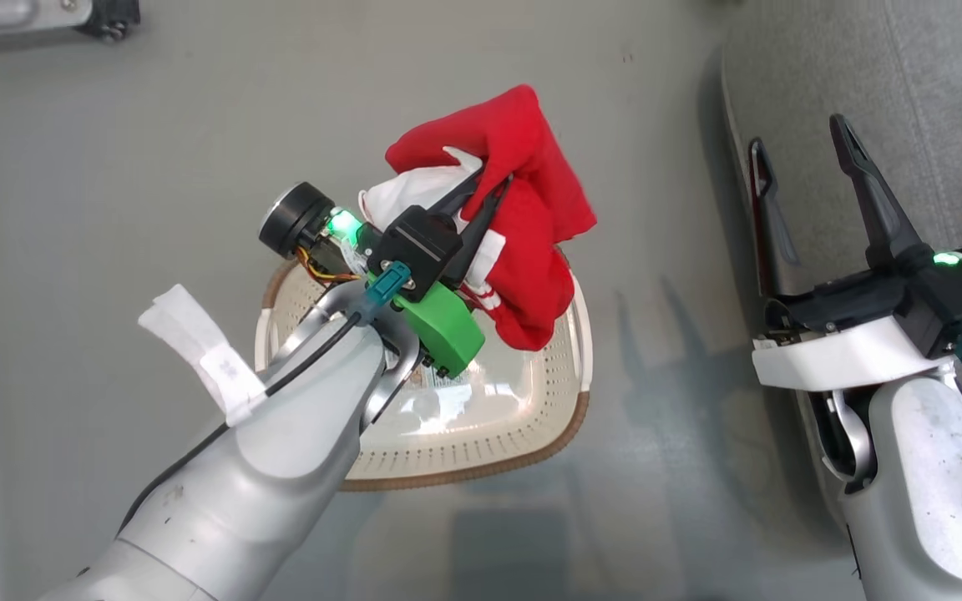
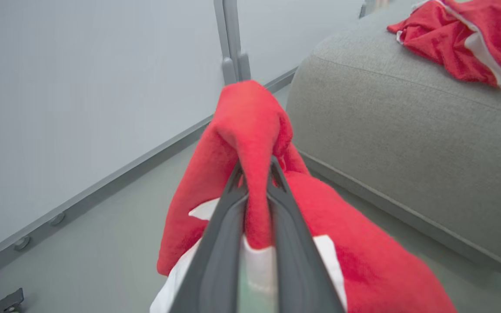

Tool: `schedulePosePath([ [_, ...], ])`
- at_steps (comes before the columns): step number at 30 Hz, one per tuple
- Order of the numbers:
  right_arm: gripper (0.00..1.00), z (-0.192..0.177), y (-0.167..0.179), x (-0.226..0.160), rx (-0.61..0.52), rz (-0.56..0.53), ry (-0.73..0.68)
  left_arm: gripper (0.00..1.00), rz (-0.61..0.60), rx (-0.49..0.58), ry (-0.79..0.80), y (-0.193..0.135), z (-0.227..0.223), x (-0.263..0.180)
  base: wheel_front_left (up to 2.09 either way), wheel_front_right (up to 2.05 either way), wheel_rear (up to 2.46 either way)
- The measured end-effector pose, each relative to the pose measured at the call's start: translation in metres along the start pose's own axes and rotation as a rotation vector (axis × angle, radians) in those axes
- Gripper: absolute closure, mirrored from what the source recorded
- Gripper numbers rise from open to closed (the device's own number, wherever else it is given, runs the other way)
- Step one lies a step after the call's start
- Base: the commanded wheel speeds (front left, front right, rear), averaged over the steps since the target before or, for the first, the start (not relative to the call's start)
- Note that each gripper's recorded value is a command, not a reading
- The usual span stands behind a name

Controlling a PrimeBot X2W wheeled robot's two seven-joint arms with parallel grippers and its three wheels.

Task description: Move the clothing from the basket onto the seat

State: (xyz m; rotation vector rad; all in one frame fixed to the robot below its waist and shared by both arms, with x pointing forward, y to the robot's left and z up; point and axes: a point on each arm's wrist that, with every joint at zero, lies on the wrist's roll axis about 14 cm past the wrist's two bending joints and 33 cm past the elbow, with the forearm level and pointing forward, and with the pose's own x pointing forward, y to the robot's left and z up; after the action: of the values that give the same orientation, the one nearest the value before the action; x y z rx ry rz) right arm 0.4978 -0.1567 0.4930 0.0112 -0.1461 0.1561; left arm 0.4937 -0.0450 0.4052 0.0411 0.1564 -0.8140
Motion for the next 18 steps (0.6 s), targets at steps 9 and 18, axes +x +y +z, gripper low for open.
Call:
schedulePosePath([
  [9, 0.00, 0.030, 0.006, -0.015, 0.011, 0.004, -0.044, 1.00, 0.055, 0.063, -0.225, 0.001, 0.092, -0.021, 0.00, 0.00, 0.00],
  [18, 0.00, 0.052, 0.011, -0.030, 0.025, 0.005, -0.078, 1.00, 0.068, 0.122, -0.349, -0.009, 0.146, -0.042, 0.00, 0.00, 0.00],
])
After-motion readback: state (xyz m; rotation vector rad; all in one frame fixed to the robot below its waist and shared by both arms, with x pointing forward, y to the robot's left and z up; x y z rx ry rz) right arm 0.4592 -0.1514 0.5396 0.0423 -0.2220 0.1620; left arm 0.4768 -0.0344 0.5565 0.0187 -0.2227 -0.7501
